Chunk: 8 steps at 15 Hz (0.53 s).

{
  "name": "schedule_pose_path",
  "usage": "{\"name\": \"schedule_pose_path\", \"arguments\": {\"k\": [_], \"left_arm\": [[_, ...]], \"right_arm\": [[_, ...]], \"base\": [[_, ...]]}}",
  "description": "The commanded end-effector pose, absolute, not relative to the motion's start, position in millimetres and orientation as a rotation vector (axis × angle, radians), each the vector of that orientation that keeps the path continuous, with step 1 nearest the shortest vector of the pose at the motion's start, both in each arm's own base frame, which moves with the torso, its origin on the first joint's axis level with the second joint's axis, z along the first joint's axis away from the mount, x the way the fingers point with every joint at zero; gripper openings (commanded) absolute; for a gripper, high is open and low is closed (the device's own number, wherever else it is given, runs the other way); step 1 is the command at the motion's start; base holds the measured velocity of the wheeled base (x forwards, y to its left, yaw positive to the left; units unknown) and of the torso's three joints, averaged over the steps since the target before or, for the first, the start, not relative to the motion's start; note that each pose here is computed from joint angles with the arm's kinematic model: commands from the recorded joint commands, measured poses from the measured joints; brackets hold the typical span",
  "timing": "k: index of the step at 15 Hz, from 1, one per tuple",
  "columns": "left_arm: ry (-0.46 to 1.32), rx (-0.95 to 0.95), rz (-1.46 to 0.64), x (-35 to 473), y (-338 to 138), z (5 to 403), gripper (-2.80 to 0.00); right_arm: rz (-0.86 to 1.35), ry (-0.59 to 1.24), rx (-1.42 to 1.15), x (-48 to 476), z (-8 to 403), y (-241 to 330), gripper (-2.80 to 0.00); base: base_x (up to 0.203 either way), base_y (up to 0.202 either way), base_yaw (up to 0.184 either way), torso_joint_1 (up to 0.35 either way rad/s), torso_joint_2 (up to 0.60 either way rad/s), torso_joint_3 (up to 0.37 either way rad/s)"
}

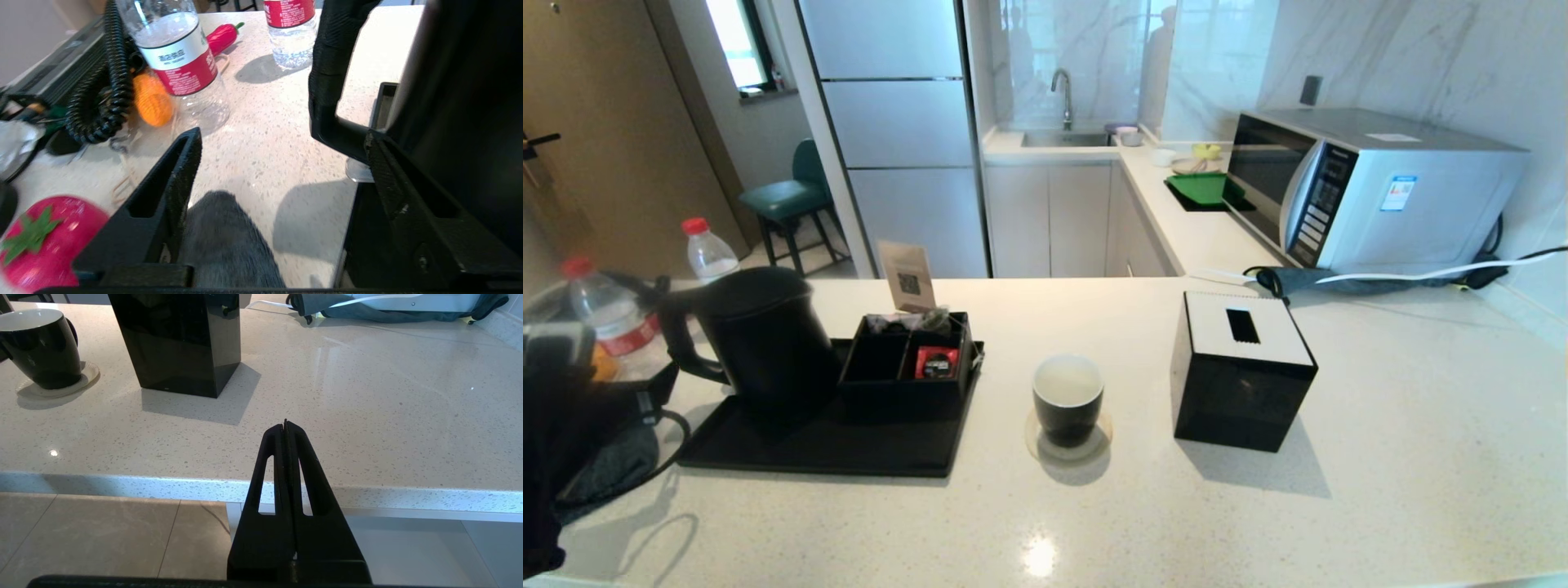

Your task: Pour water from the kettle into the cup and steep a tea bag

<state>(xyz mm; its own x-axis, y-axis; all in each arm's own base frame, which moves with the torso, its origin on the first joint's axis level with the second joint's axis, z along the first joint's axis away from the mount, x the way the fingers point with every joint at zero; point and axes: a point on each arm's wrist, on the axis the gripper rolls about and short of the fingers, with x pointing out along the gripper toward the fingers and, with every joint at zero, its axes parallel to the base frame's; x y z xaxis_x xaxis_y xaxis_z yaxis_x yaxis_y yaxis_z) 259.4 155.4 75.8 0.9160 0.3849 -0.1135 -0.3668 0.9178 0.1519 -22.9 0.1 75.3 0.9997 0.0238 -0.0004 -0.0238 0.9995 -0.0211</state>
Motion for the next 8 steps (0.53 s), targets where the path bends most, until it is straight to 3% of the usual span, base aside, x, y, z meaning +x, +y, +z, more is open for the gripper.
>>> {"name": "schedule_pose_path", "arguments": {"k": [1,8], "left_arm": [[0.113,0.14,0.392,269.9,165.5,68.5,0.0],[0.105,0.136,0.385,279.1,168.9,64.3,0.0]], "right_arm": [[0.025,0.001,-0.021,-22.8,75.3,0.1,-2.8],[0.025,0.001,-0.023,-22.8,75.3,0.1,-2.8]], "base": [[0.0,0.0,0.0,0.0,0.0,0.0],[0.0,0.0,0.0,0.0,0.0,0.0]]}}
